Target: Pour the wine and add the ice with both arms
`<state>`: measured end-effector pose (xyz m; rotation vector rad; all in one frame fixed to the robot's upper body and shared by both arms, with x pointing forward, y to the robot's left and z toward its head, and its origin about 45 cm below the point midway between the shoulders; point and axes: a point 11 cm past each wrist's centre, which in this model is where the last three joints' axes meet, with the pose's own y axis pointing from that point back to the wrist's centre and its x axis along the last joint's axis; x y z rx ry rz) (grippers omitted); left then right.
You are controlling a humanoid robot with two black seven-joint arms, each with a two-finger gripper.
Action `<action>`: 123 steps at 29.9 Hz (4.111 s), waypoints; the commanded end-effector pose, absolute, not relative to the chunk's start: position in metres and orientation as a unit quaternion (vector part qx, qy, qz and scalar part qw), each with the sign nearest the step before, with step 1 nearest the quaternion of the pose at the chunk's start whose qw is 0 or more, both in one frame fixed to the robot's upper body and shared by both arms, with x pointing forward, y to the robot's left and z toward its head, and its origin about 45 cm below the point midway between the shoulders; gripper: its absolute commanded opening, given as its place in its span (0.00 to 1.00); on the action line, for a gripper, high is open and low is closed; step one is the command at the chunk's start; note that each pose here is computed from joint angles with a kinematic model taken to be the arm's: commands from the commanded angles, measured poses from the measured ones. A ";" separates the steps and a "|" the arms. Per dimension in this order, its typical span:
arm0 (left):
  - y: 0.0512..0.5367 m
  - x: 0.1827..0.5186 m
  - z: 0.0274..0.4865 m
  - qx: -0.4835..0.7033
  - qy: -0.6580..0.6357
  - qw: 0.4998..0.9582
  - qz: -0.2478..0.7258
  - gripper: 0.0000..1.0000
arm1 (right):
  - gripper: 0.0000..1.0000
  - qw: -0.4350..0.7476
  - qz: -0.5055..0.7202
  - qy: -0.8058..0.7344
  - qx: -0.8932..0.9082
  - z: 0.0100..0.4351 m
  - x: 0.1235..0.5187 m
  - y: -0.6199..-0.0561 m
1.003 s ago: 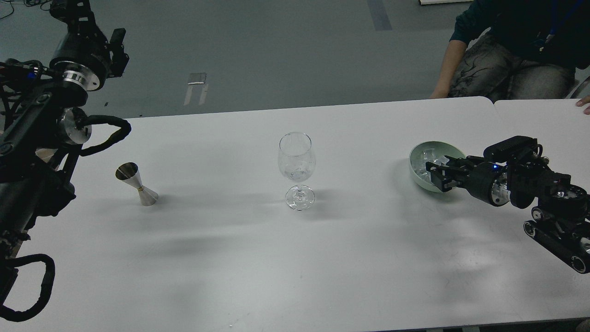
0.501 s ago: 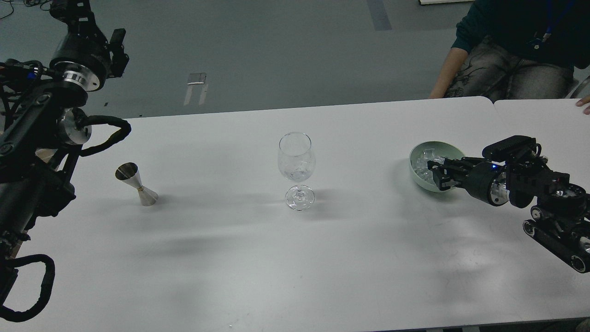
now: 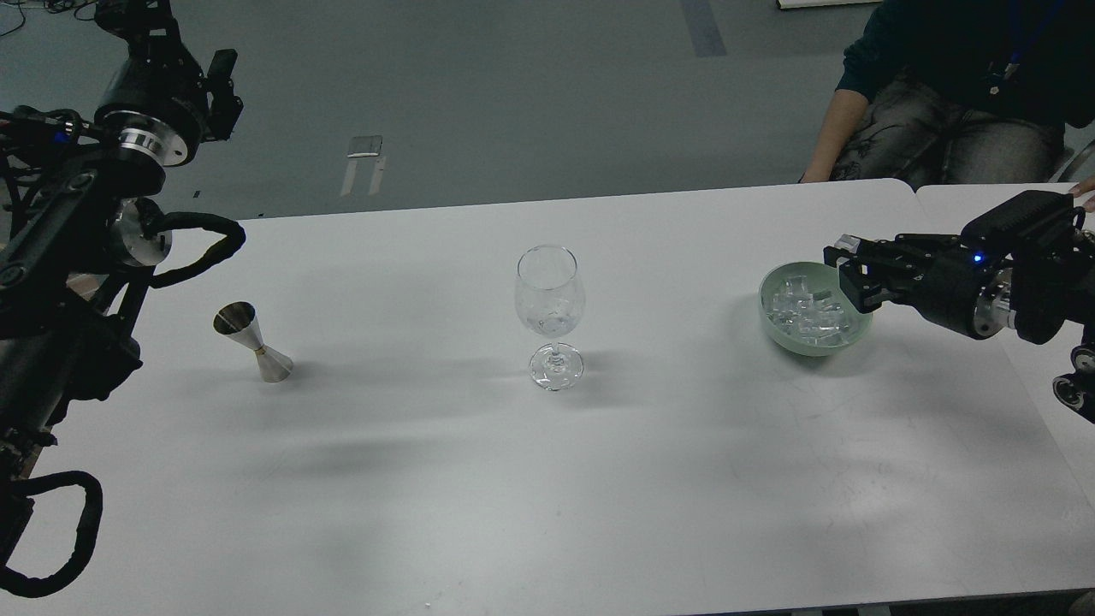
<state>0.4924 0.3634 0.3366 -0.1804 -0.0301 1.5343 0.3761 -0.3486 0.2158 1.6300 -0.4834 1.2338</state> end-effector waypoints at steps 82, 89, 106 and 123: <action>0.349 0.495 0.346 -0.092 -0.017 0.726 0.681 0.98 | 0.00 0.351 0.654 0.009 0.670 0.281 0.394 -0.077; 0.350 0.495 0.347 -0.090 -0.018 0.726 0.682 0.98 | 0.00 0.353 0.649 0.020 0.674 0.281 0.391 -0.074; 0.350 0.495 0.347 -0.091 -0.018 0.726 0.681 0.98 | 0.00 0.373 0.632 0.047 0.678 0.279 0.388 -0.075; 0.353 0.494 0.348 -0.090 -0.020 0.725 0.683 0.98 | 0.03 0.371 0.630 0.050 0.680 0.278 0.387 -0.075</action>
